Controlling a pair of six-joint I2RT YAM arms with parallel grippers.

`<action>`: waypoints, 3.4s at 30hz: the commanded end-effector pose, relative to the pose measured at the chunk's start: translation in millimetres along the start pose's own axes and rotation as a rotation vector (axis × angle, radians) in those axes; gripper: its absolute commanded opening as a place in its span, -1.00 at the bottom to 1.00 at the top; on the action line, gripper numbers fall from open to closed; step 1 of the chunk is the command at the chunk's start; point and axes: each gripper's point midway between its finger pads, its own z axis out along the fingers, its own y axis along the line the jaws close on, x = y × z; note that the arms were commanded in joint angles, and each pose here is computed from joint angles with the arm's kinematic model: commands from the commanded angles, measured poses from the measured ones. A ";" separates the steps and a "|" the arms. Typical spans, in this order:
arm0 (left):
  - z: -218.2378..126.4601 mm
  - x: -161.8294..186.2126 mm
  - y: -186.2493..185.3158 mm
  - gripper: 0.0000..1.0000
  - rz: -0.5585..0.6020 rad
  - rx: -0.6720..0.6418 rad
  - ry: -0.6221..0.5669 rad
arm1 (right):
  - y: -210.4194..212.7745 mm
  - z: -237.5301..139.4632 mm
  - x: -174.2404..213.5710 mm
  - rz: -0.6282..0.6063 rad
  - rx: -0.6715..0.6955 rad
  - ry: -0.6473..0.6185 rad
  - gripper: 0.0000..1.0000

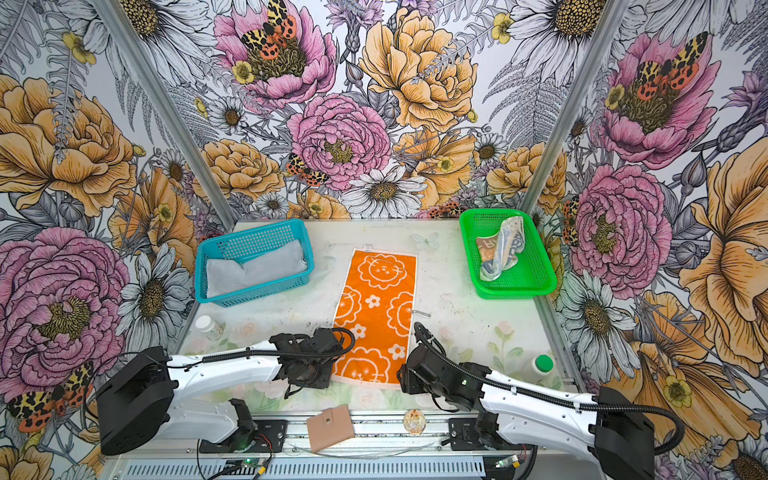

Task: Fold and stack the towels
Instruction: 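Move both grippers to the near end of the orange towel, then lower both grippers onto the near corners of the orange towel, then grasp the near corners of the orange towel with both grippers and lift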

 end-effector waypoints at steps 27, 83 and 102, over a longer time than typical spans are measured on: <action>-0.6 -11.2 -4.2 -0.82 -0.002 0.069 -0.149 | 12.7 -2.2 14.0 0.005 0.059 -0.019 0.16; -64.4 2.5 -38.6 -1.00 0.161 0.247 -0.252 | 36.8 -40.0 11.1 -0.049 -0.091 -0.008 -1.00; -111.2 -58.8 -40.4 -1.00 0.132 0.263 -0.360 | 48.7 -59.5 -52.2 -0.134 0.030 -0.065 -0.54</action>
